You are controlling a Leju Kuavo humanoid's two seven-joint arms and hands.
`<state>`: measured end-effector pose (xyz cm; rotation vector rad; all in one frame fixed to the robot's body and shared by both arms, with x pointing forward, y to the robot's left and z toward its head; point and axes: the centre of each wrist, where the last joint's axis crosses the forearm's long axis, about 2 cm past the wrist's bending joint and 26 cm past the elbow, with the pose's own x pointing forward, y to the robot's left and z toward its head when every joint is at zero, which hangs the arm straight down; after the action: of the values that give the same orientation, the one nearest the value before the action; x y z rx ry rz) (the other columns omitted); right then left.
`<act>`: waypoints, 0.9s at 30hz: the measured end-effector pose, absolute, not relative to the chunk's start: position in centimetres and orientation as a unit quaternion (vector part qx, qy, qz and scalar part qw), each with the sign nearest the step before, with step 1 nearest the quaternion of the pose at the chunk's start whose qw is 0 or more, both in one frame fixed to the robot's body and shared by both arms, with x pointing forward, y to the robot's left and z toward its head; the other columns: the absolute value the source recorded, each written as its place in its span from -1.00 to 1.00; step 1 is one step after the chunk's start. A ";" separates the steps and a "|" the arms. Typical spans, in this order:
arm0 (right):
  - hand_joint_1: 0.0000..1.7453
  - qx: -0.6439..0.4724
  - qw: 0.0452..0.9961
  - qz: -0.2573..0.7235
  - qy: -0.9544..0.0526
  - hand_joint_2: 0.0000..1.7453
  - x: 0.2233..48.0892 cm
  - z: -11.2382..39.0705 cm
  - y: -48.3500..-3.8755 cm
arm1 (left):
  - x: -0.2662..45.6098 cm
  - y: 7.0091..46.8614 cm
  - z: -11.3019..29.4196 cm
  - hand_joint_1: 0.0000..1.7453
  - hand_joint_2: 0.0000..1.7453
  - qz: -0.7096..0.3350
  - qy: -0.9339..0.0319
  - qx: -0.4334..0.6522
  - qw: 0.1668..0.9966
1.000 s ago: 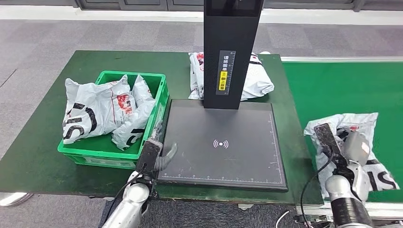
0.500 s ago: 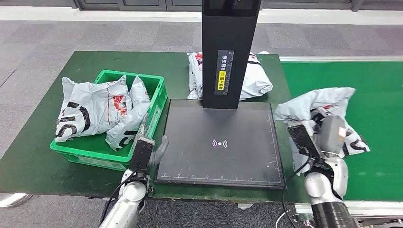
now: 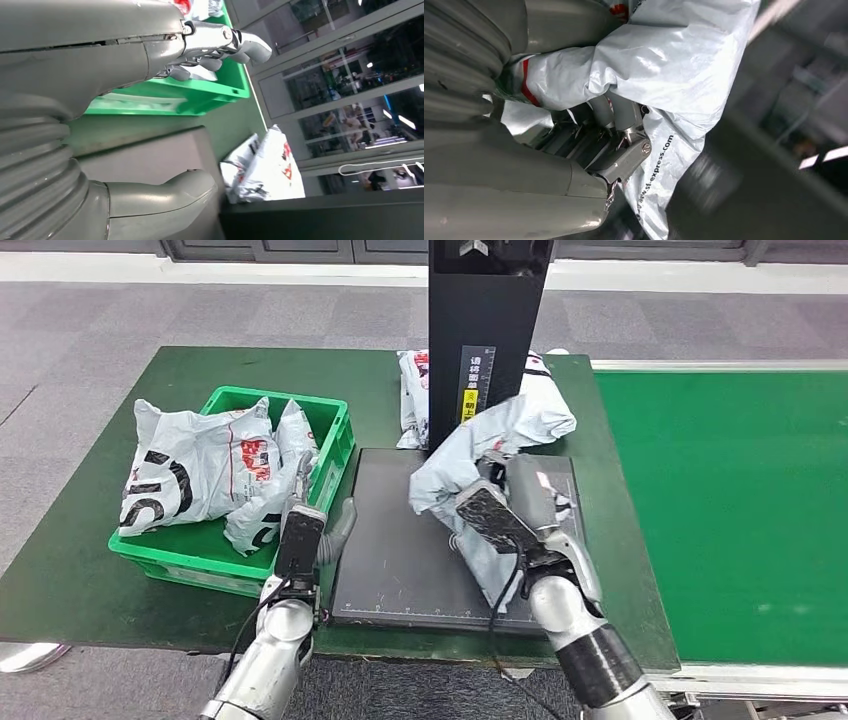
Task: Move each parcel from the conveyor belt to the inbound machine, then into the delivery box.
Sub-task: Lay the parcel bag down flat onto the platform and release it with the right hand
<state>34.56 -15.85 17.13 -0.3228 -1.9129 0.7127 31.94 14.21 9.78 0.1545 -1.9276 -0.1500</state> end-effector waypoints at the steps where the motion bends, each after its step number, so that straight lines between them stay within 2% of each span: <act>1: 1.00 -0.114 0.515 0.302 -0.794 1.00 34.9 17.1 -15.2 | 32.2 14.1 10.0 -1.00 1.00 -0.063 -0.821 0.064 0.563; 2: 1.00 -0.095 0.518 0.308 -0.792 1.00 35.2 16.9 -14.6 | 32.4 13.9 10.2 -1.00 1.00 -0.062 -0.823 0.062 0.561; 3: 0.58 -0.078 0.522 0.315 -0.789 1.00 35.5 16.7 -14.2 | 32.6 13.8 10.4 -1.00 1.00 -0.062 -0.825 0.060 0.559; 6: -0.92 -0.043 0.537 0.341 -0.770 1.00 36.0 15.9 -13.1 | 33.2 13.6 10.8 -1.00 1.00 -0.064 -0.830 0.053 0.551; 7: -1.00 -0.038 0.542 0.351 -0.763 0.50 36.0 15.6 -12.9 | 33.4 13.5 11.0 -1.00 1.00 -0.064 -0.832 0.051 0.549; 10: -1.00 -0.031 0.559 0.370 -0.741 -1.00 35.9 14.2 -12.7 | 33.6 13.3 11.1 -1.00 1.00 -0.064 -0.835 0.047 0.544; 14: -1.00 -0.050 0.571 0.374 -0.729 -1.00 35.3 12.4 -12.9 | 33.6 13.1 11.0 -1.00 1.00 -0.064 -0.837 0.055 0.540; 18: -1.00 -0.070 0.561 0.332 -0.755 -1.00 34.4 11.1 -13.1 | 33.5 13.3 10.8 -1.00 1.00 -0.061 -0.839 0.066 0.537; 27: -1.00 -0.035 0.560 0.278 -0.780 -1.00 33.0 9.5 -13.5 | 33.5 13.4 10.6 -1.00 1.00 -0.060 -0.848 0.067 0.523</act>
<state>33.03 -13.49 9.47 -0.0817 -1.8384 0.6558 33.53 13.45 10.57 0.1601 -2.0292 -0.1425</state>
